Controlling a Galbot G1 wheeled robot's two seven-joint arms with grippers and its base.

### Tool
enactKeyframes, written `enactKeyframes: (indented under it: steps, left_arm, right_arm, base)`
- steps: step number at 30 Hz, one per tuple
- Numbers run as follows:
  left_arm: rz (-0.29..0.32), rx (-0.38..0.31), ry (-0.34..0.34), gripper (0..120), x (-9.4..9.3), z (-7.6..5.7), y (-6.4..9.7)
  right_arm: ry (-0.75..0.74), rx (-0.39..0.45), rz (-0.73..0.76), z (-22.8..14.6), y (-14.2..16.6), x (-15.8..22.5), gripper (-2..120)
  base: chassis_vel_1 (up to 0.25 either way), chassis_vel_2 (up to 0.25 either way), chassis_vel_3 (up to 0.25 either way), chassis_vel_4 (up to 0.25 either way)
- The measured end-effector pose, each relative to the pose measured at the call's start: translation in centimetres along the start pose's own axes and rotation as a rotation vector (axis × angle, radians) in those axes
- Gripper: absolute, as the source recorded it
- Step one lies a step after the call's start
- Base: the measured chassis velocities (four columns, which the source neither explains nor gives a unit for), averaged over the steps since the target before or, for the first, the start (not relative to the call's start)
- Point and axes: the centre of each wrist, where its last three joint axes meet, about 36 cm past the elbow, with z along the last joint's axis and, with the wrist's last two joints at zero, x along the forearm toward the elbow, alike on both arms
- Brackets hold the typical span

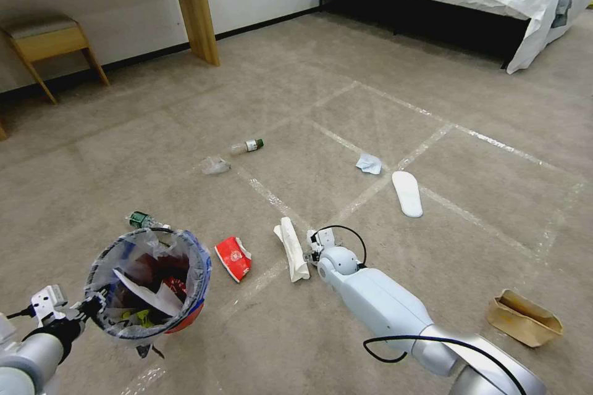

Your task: Pick up the trash bin and place the garbage on the floor into it.

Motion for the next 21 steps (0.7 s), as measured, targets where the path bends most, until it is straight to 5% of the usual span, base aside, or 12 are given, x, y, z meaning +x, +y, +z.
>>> enactKeyframes:
  steps: [13, 21]
  left_arm:
    - [0.011, 0.003, 0.009, 1, -0.2, 0.3, -0.3]
    - [0.01, 0.006, 0.015, 1, -0.4, 0.5, -0.2]
  right_arm:
    - [-0.011, -0.017, -0.052, 2.0, -0.4, -2.3, 85]
    - [-0.013, -0.027, -0.064, 2.9, 0.0, -2.1, 57]
  base:
    - [0.0, 0.0, 0.0, 0.0]
    - [0.0, 0.0, 0.0, 0.0]
